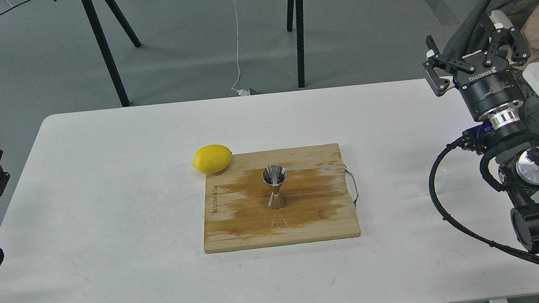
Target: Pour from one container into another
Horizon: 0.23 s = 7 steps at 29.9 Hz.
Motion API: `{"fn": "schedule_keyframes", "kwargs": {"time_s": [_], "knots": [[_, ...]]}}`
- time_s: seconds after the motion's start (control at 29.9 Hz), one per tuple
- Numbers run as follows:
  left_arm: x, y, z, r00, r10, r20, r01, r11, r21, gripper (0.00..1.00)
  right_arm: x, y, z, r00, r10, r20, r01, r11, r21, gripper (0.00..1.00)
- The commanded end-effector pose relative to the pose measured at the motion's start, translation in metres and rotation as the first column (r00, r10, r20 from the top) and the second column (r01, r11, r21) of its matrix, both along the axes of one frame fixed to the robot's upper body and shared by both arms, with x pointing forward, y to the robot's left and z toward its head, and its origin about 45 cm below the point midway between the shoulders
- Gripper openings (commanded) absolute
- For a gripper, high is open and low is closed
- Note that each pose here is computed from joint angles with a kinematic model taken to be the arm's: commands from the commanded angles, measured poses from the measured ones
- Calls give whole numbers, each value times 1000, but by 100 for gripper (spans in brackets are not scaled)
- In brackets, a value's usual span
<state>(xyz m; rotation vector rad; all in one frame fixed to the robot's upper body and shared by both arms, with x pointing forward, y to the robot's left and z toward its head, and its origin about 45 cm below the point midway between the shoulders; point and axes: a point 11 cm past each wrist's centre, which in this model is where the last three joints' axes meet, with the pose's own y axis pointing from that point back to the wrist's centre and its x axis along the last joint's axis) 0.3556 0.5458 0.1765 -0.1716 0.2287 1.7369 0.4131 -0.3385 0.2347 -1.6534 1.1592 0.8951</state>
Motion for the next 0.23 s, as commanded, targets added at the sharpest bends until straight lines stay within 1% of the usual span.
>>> {"fn": "schedule_keyframes", "kwargs": {"time_s": [0.0,0.2], "knots": [[3,0,4,1000,-1,9,1,1000,2,97,-2,1,-2,1000,0,-2,0,1000,5,96],[7,-3,7,1000,-10,15,10,1000,3,97,-5,-6,-15,999,-26,-36,26,1000,4,96]]}}
